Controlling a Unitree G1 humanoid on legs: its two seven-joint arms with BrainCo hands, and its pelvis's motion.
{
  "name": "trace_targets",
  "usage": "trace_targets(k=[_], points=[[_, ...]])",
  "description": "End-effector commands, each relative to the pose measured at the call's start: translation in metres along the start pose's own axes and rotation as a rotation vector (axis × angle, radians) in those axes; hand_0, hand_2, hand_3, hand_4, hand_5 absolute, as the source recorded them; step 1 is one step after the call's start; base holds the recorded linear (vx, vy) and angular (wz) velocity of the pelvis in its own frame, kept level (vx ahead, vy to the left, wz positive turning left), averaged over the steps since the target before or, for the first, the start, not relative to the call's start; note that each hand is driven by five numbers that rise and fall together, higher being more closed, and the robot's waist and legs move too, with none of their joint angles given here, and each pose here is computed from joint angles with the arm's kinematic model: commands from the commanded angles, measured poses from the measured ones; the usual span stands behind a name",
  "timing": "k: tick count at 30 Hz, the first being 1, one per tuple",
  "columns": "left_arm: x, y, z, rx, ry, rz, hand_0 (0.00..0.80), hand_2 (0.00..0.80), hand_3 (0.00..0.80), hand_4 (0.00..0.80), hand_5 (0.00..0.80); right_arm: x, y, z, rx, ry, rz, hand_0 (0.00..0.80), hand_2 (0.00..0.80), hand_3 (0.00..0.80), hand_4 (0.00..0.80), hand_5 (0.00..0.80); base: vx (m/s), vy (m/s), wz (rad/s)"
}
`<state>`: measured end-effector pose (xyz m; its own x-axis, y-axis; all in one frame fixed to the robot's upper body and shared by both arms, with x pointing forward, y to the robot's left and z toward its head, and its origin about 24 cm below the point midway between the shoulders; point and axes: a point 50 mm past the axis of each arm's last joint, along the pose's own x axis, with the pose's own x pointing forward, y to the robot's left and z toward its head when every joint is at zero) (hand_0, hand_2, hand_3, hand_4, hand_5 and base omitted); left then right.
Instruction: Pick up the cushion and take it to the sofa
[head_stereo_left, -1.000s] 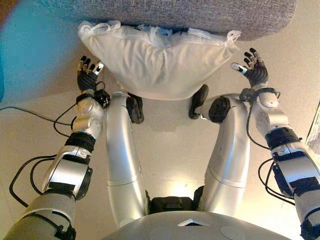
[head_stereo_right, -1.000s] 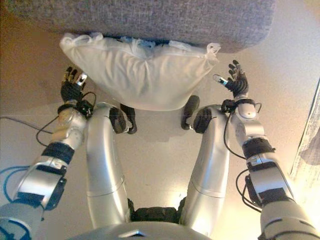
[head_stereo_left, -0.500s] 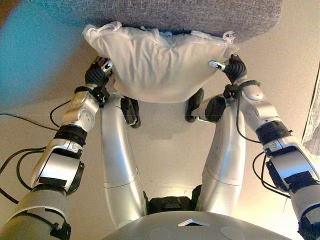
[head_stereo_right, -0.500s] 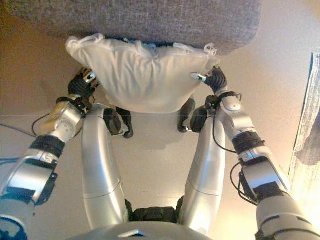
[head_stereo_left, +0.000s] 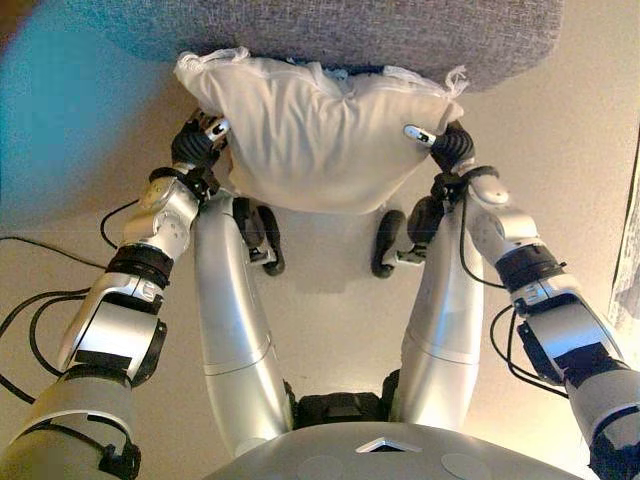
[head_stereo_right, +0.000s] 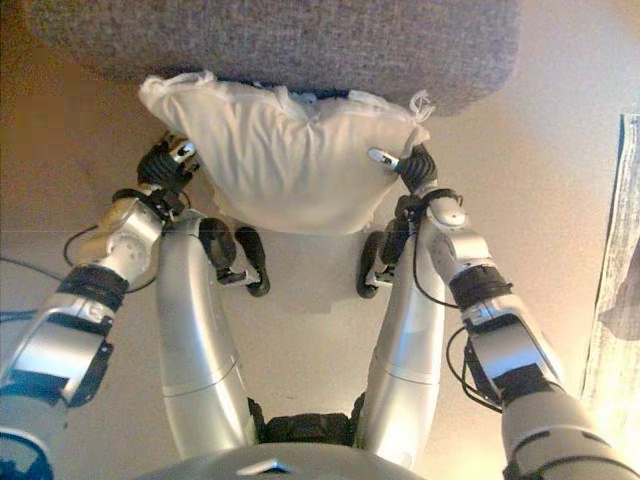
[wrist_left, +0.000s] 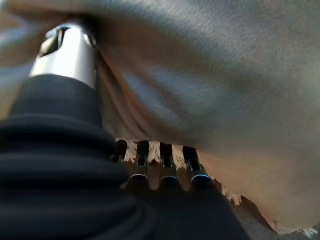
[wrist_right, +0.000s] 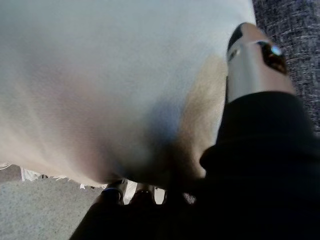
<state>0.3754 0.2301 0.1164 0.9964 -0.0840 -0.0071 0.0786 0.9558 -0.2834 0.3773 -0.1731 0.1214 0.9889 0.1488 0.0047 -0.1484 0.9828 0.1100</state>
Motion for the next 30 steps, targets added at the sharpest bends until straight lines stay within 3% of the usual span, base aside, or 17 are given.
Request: trace_targets(k=[1, 2, 15, 30], points=[[0.007, -0.108, -0.020, -0.121, -0.075, -0.369, 0.800, 0.800, 0.800, 0.800, 0.800, 0.000, 0.067, 0.003, 0.080, -0.067, 0.252, 0.141, 0.141, 0.141, 0.141, 0.141, 0.019, -0.017, 0.04], [0.006, -0.109, -0.024, -0.129, -0.070, -0.368, 0.800, 0.800, 0.800, 0.800, 0.800, -0.002, 0.068, -0.001, 0.067, -0.061, 0.254, 0.800, 0.800, 0.800, 0.800, 0.800, 0.023, -0.008, 0.03], [-0.013, -0.110, -0.049, -0.144, -0.070, -0.384, 0.800, 0.800, 0.800, 0.800, 0.800, -0.016, 0.055, -0.018, 0.038, -0.101, 0.196, 0.800, 0.800, 0.800, 0.800, 0.800, 0.000, 0.000, 0.00], [-0.038, -0.099, -0.026, -0.139, -0.310, -0.418, 0.800, 0.800, 0.800, 0.800, 0.800, -0.035, 0.043, 0.007, -0.008, -0.315, 0.227, 0.800, 0.800, 0.800, 0.800, 0.800, 0.004, -0.003, 0.00]])
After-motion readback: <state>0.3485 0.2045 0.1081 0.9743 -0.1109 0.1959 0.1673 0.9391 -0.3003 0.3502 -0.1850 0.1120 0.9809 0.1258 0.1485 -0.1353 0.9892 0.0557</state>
